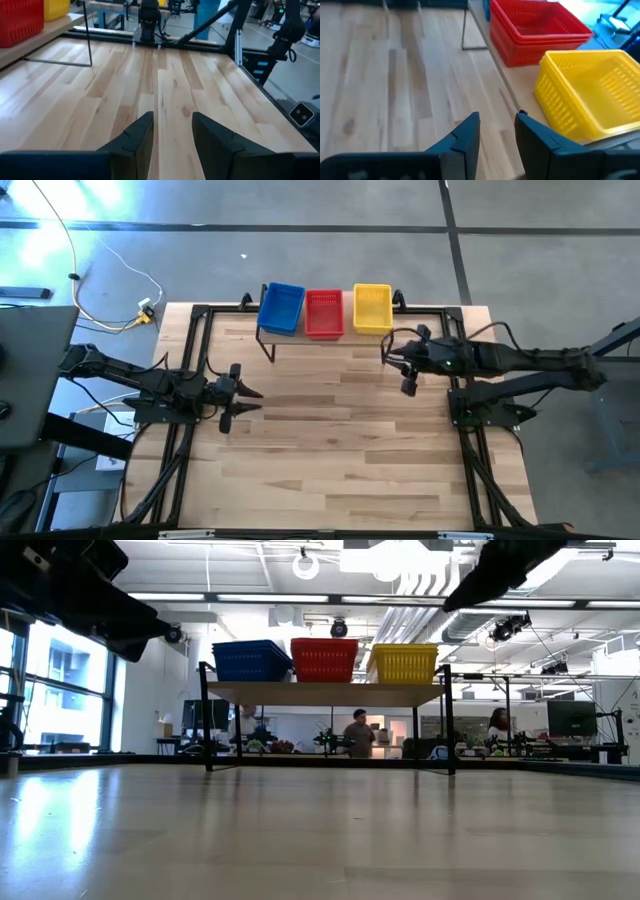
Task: Stack baskets on shelf by color
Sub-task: Return to Home Position
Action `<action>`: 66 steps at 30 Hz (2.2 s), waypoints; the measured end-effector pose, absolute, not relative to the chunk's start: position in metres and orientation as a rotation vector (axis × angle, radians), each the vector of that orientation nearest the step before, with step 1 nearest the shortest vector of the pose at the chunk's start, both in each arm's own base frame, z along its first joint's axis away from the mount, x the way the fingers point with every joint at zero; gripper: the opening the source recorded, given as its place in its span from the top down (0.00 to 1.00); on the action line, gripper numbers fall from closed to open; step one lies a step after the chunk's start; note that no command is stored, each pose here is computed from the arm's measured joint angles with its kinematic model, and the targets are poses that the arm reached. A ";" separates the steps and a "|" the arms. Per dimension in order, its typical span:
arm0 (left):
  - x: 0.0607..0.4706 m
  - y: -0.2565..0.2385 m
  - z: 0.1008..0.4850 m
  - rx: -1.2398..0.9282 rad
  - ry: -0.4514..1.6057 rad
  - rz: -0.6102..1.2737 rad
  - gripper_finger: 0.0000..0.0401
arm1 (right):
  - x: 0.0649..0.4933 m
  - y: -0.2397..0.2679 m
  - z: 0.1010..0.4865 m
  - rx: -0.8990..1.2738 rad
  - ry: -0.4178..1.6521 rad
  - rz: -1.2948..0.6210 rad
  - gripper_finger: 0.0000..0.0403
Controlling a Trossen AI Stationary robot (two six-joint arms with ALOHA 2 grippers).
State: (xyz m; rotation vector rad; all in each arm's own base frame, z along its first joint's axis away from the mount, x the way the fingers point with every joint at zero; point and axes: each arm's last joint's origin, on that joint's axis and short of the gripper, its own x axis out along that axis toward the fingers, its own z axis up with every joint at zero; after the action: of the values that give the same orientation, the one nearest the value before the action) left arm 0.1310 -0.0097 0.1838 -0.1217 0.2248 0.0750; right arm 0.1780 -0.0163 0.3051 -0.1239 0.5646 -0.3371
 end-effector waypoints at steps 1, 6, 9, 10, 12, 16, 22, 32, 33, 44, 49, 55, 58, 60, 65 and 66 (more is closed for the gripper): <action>0.130 -0.010 0.182 -0.121 0.220 0.075 0.68 | 0.175 -0.015 0.300 -0.116 0.537 -0.334 0.73; 0.129 -0.009 0.177 -0.096 0.160 0.069 0.68 | 0.164 -0.010 0.271 -0.095 0.401 -0.315 0.73; 0.128 -0.009 0.170 -0.089 0.161 0.070 0.68 | 0.158 -0.008 0.253 -0.090 0.351 -0.301 0.73; 0.127 -0.009 0.168 -0.090 0.167 0.078 0.68 | 0.156 -0.007 0.247 -0.088 0.339 -0.296 0.73; 0.127 -0.008 0.164 -0.091 0.174 0.096 0.68 | 0.152 -0.006 0.235 -0.079 0.325 -0.299 0.73; 0.125 -0.007 0.159 -0.092 0.148 0.127 0.68 | 0.144 -0.005 0.217 -0.048 0.325 -0.334 0.73; 0.122 -0.006 0.165 -0.061 0.078 0.169 0.68 | 0.133 -0.004 0.196 -0.067 0.261 -0.355 0.73; 0.110 -0.002 0.173 -0.029 0.000 0.237 0.68 | 0.114 -0.004 0.178 -0.063 0.138 -0.348 0.73; 0.109 -0.002 0.172 -0.028 0.001 0.243 0.68 | 0.112 -0.004 0.176 -0.060 0.127 -0.348 0.73; 0.100 -0.002 0.168 -0.025 0.030 0.214 0.68 | 0.103 -0.005 0.164 -0.037 0.060 -0.352 0.73; 0.100 -0.001 0.168 0.044 0.044 0.234 0.68 | 0.102 -0.007 0.164 0.008 0.048 -0.415 0.73; 0.100 0.000 0.168 0.105 0.049 0.289 0.68 | 0.101 -0.009 0.165 0.070 0.029 -0.512 0.73; 0.100 0.001 0.168 0.116 0.049 0.300 0.68 | 0.101 -0.009 0.164 0.014 0.045 -0.502 0.73; 0.100 0.001 0.168 0.117 0.049 0.303 0.68 | 0.101 -0.009 0.165 -0.017 0.053 -0.495 0.73; 0.100 0.001 0.168 0.116 0.049 0.304 0.68 | 0.101 -0.008 0.165 -0.032 0.057 -0.481 0.73; 0.100 0.001 0.168 0.116 0.049 0.304 0.68 | 0.101 -0.008 0.165 -0.032 0.057 -0.481 0.73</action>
State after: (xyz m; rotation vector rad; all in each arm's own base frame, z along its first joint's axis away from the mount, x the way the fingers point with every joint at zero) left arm 0.0997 0.0007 0.1683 0.1163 0.0485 0.3035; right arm 0.1011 -0.0084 0.1645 -0.0324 0.0572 -0.4813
